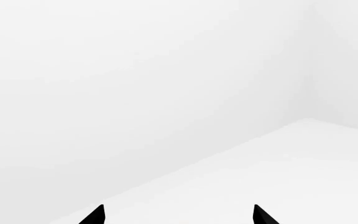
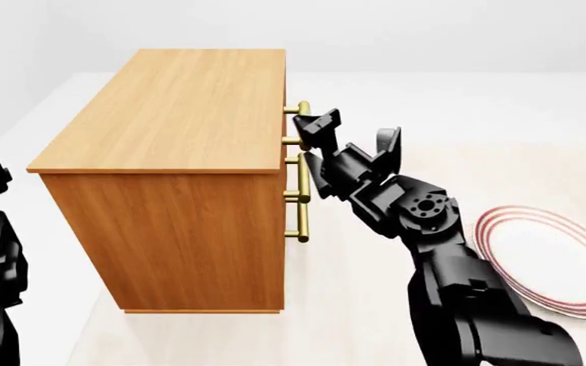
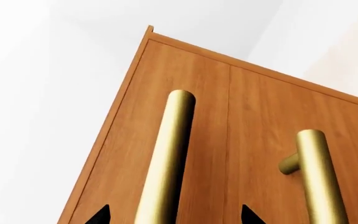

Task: Open the top drawer of the cabinet and put the bowl in it.

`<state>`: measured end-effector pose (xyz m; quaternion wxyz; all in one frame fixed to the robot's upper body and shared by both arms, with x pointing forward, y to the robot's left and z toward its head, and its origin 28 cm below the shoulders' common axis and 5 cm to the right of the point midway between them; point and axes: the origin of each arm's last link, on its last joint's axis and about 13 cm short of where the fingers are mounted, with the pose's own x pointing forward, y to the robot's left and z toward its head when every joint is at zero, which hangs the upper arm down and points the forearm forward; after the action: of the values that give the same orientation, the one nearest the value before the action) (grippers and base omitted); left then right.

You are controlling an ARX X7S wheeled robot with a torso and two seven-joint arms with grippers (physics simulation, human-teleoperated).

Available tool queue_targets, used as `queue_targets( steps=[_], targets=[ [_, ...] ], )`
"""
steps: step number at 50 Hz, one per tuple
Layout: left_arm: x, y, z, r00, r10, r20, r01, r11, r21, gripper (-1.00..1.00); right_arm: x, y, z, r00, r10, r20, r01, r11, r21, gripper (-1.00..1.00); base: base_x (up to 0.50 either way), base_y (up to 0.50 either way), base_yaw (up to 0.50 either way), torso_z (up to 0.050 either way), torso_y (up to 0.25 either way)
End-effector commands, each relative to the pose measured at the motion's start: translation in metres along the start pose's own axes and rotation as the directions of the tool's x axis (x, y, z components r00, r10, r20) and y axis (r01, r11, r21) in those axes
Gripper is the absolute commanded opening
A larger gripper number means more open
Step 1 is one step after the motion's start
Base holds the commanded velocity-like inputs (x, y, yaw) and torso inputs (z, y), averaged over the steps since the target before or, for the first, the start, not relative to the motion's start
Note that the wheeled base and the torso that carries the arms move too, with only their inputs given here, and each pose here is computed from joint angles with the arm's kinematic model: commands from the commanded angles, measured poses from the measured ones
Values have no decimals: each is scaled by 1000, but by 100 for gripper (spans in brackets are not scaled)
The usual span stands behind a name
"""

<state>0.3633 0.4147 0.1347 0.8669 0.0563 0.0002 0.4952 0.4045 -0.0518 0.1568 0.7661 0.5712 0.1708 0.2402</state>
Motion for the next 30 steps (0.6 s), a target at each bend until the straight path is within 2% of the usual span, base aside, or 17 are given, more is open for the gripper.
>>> queue_targets(
  steps=[1,5,6,30],
  targets=[
    [0,1,-3,1000,-1,0,1,1000,1,100,1,-1,-4,1000,-1,-22,1,1000,-8,100,0,0,0,0,0],
    [0,2,-3,1000,0,0,0,1000,0,100,1,0,-4,1000,0,-26,-1,1000,-13,100,0,0,0,0,0],
    [0,2,-3,1000,0,0,0,1000,1,100,1,-1,-4,1000,-6,-23,5,1000,-19,-100,0,0,0,0,0],
    [-1,1,-3,1000,2,1,-2,1000,-1,100,1,1,0,1000,-15,-15,15,999,-32,-100,0,0,0,0,0]
  ],
)
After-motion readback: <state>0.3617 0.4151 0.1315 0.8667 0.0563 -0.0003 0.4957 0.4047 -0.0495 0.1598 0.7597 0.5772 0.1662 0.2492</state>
